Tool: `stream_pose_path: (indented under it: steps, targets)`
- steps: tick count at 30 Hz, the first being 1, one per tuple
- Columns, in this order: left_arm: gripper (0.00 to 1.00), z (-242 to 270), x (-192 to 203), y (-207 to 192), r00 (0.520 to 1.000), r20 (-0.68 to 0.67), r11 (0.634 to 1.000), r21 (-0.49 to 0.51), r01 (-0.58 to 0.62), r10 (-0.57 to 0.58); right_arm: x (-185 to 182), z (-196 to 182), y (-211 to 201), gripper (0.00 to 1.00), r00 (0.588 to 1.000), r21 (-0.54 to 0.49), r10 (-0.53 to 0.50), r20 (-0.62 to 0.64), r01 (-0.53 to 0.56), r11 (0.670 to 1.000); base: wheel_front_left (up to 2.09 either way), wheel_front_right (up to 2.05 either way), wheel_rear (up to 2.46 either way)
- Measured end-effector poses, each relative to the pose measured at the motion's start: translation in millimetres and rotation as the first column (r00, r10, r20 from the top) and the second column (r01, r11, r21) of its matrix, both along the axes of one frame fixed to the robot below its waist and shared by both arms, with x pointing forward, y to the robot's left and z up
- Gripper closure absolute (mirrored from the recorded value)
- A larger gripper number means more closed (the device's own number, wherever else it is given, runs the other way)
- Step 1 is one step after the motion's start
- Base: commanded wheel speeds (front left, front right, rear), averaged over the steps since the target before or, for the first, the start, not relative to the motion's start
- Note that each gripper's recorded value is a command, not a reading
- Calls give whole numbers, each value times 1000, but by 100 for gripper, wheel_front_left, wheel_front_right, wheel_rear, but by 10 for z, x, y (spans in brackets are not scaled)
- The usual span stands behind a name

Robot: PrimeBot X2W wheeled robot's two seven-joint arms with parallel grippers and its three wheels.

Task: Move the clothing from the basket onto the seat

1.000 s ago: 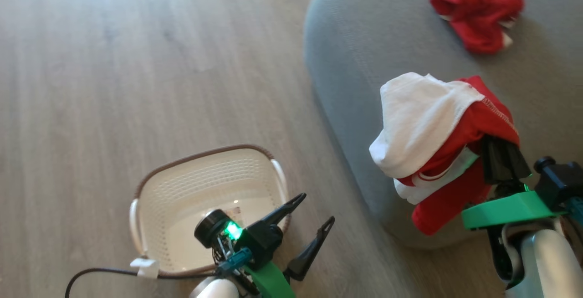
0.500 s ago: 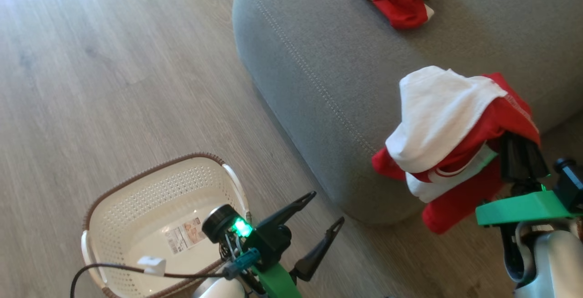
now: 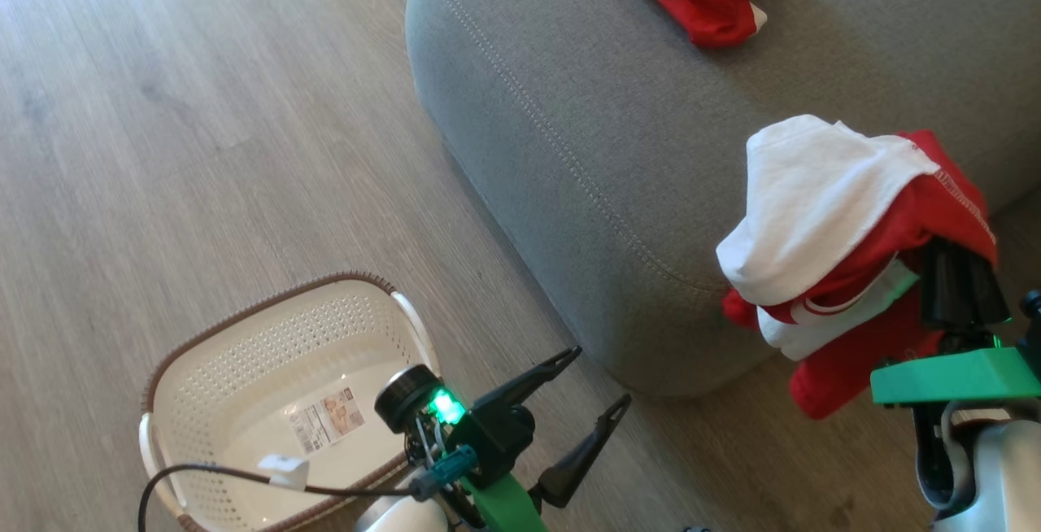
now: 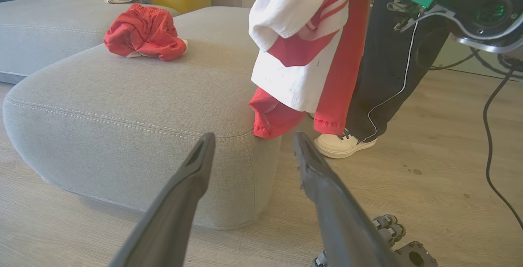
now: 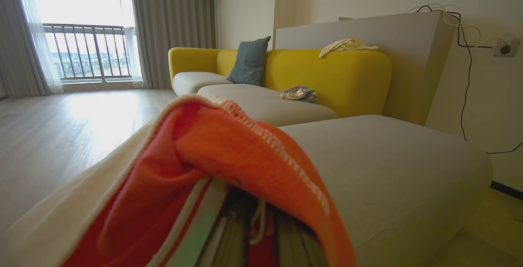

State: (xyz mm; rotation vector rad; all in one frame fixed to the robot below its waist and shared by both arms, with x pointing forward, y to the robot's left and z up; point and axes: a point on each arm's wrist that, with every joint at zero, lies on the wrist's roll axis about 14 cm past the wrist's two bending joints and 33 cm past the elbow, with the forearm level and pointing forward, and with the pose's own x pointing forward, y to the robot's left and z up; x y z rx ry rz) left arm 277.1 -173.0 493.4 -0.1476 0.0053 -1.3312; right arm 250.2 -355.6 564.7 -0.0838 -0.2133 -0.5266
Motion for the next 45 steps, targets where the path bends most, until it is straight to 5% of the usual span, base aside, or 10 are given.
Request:
stream_pose_path:
  steps: [8, 20, 34, 41, 45]
  targets:
    - [0, -93, 37, 6, 1000, -12, 1000, 7, 11, -10, 144, 120, -120, 100, 1000, -60, 0, -12, 0, 998, 0, 0, 0]
    - [0, -699, 326, 222, 997, -47, 994, 88, 60, -56, 980, 804, -357, 100, 996, -238, 26, 81, -6, 971, 0, 0, 0]
    - [0, -1273, 791, 557, 985, -152, 991, 124, -58, 76, 2269, 1218, -449, 100, 992, -425, 114, 48, -83, 901, 0, 0, 0]
    - [0, -1489, 822, 677, 976, -189, 986, 150, -76, 104, 2559, 1020, -948, 100, 1000, -381, -9, -18, 2, 925, 0, 0, 0]
    - [0, -1608, 875, 757, 971, -205, 982, 166, -93, 127, 2580, 489, -1350, 100, 986, -193, -122, -116, 99, 976, 0, 0, 0]
